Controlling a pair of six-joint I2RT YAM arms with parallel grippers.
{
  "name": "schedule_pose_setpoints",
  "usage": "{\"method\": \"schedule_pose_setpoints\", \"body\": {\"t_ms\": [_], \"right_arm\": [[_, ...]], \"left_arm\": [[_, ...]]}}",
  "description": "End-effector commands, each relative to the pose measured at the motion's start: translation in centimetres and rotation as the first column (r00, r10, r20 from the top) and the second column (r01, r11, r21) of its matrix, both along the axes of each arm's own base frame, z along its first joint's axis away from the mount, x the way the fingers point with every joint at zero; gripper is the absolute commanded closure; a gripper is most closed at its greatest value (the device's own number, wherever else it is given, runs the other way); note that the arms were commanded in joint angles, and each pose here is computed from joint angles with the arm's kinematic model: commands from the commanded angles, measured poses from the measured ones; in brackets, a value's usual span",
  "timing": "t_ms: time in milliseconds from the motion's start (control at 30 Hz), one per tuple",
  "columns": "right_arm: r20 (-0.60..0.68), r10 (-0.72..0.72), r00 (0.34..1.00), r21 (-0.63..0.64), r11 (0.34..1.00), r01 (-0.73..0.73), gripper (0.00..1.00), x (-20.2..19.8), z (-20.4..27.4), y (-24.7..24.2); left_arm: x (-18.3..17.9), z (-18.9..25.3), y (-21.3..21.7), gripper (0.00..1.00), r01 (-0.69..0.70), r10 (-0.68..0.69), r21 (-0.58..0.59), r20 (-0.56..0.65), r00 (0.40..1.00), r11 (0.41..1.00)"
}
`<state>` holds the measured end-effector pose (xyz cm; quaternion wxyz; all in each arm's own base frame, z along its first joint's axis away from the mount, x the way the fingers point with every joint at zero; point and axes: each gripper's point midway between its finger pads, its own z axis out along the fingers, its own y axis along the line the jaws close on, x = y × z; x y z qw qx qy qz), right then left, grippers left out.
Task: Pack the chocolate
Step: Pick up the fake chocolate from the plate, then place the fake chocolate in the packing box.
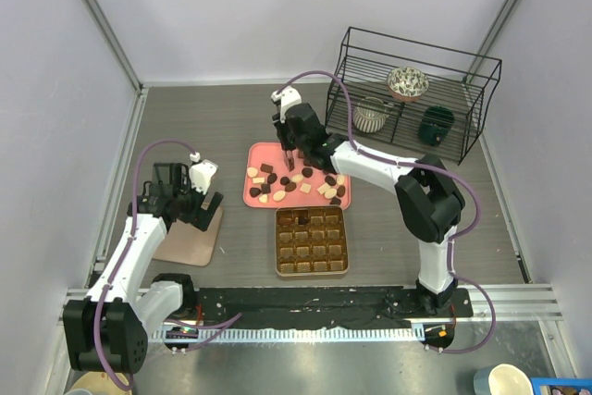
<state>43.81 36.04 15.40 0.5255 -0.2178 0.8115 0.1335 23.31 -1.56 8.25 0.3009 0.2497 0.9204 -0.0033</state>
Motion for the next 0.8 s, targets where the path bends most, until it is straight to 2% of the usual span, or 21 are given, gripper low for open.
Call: {"method": "schedule_pose_setpoints", "body": {"t_ms": [0, 100, 233, 300, 333, 400, 500, 600, 767], "right_arm": [[0.125, -0.016, 0.992, 0.052, 0.999, 0.01, 0.77, -0.3, 8.5, -1.1], [0.122, -0.026, 0.992, 0.049, 0.999, 0.02, 0.8, -2.0, 10.1, -2.4], [0.134, -0.053, 0.99, 0.067, 0.997, 0.044, 0.8, -6.4, 12.9, -5.3], [0.094, -0.044, 0.995, 0.041, 0.998, 0.04, 0.8, -8.9, 11.6, -6.1], [0.096, -0.062, 0.993, 0.075, 0.996, 0.055, 0.8, -10.0, 12.6, -7.0], [0.047, -0.059, 0.997, 0.039, 0.998, 0.057, 0.79, -12.2, 10.4, -7.7], [0.016, -0.059, 0.998, 0.054, 0.997, 0.058, 0.79, -14.9, 9.2, -8.8], [-0.006, -0.046, 0.999, 0.081, 0.996, 0.046, 0.79, -16.8, 8.6, -9.1], [-0.014, -0.035, 0.999, 0.094, 0.995, 0.036, 0.78, -17.6, 8.0, -9.1]], "left_arm": [[0.3, 0.7, -0.1, 0.0, 0.005, -0.004, -0.01, 0.033, 0.999, 1.0], [0.2, 0.7, -0.1, 0.0, 0.006, -0.006, -0.007, 0.031, 1.0, 1.0], [0.2, 1.0, -0.1, 0.0, 0.004, -0.004, -0.007, 0.034, 0.999, 1.0], [0.2, 1.1, 0.0, 0.0, 0.002, -0.002, -0.006, 0.033, 0.999, 1.0], [0.2, 1.1, 0.0, 0.0, 0.0, 0.0, -0.008, 0.035, 0.999, 1.0], [0.2, 1.1, -0.1, 0.01, -0.001, 0.001, -0.01, 0.033, 0.999, 1.0], [0.1, 0.9, 0.0, 0.0, -0.005, 0.006, -0.009, 0.025, 1.0, 1.0], [0.1, 0.5, 0.1, 0.0, -0.011, 0.012, -0.006, 0.023, 1.0, 1.0], [0.1, 0.1, 0.3, 0.0, -0.025, 0.025, 0.005, 0.027, 0.999, 1.0]]}}
